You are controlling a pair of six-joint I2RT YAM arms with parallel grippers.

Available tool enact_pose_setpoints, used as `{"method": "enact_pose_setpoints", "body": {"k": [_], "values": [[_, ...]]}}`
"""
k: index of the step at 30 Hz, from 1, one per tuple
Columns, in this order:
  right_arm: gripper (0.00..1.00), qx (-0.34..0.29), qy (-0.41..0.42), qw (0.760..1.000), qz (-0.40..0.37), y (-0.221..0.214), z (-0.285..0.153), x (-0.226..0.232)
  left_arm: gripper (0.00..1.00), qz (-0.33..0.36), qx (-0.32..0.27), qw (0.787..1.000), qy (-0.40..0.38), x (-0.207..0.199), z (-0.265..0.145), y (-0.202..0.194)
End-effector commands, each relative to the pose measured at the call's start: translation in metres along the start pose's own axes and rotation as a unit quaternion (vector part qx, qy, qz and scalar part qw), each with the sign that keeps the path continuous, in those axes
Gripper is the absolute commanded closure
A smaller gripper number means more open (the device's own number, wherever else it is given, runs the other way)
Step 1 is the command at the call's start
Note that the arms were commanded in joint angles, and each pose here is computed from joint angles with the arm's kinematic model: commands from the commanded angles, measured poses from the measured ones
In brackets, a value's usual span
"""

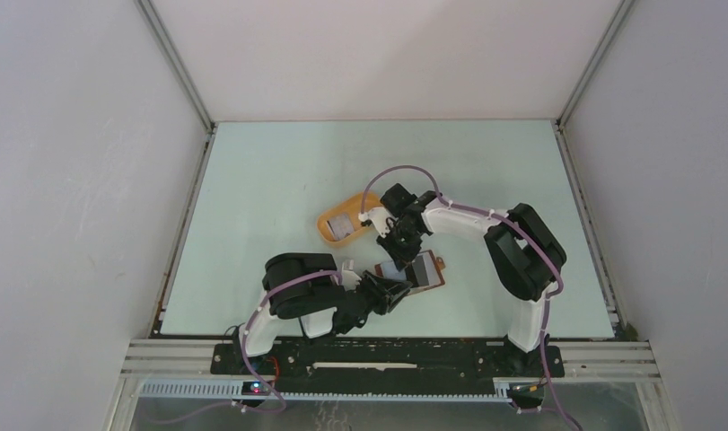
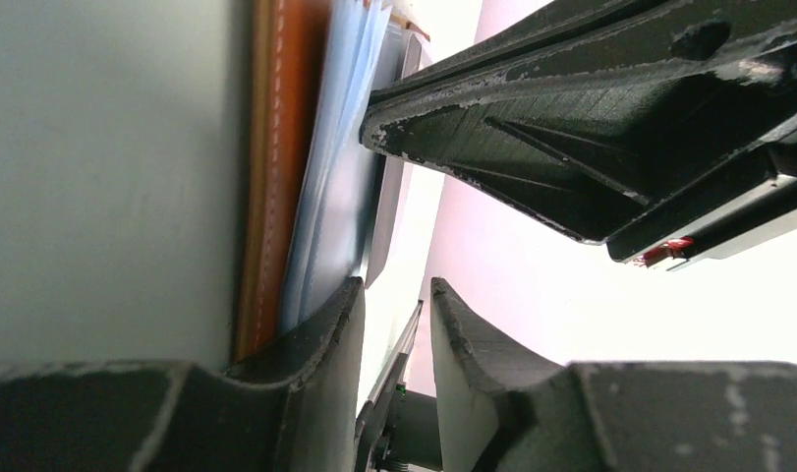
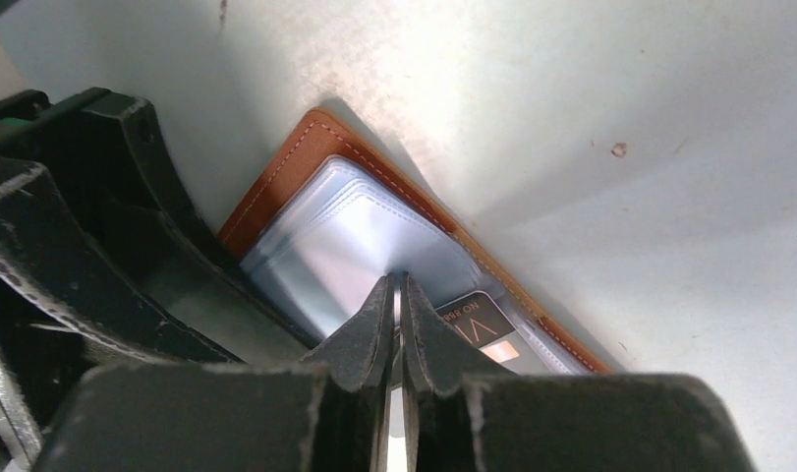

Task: Put the credit cards into the card holder
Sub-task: Insert the credit card into the card holder.

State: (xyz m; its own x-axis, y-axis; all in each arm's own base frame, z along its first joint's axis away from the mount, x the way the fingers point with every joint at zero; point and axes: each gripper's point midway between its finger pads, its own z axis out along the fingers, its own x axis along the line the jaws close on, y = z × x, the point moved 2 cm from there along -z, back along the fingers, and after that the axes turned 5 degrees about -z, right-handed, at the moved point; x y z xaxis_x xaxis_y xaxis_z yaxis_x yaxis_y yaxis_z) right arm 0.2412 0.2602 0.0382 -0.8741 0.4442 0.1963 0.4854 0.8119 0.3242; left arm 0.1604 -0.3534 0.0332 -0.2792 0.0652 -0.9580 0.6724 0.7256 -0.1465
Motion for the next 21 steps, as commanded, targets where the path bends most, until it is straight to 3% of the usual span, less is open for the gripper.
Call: {"method": "enact_pose_setpoints", "body": {"k": [1, 14, 21], "values": [[0.87, 0.016, -0.013, 1.0, -0.018, -0.013, -0.014, -0.008, 0.64, 0.004, 0.003, 1.0, 0.019, 0.013, -0.003, 0.004], [0.84, 0.025, 0.044, 0.998, -0.044, -0.026, -0.021, 0.0, 0.64, 0.015, 0.002, 1.0, 0.014, 0.007, -0.003, 0.009], [0.84, 0.03, 0.068, 0.995, -0.061, -0.03, -0.017, 0.004, 0.69, 0.03, -0.001, 1.0, 0.009, 0.003, -0.004, 0.013]]}}
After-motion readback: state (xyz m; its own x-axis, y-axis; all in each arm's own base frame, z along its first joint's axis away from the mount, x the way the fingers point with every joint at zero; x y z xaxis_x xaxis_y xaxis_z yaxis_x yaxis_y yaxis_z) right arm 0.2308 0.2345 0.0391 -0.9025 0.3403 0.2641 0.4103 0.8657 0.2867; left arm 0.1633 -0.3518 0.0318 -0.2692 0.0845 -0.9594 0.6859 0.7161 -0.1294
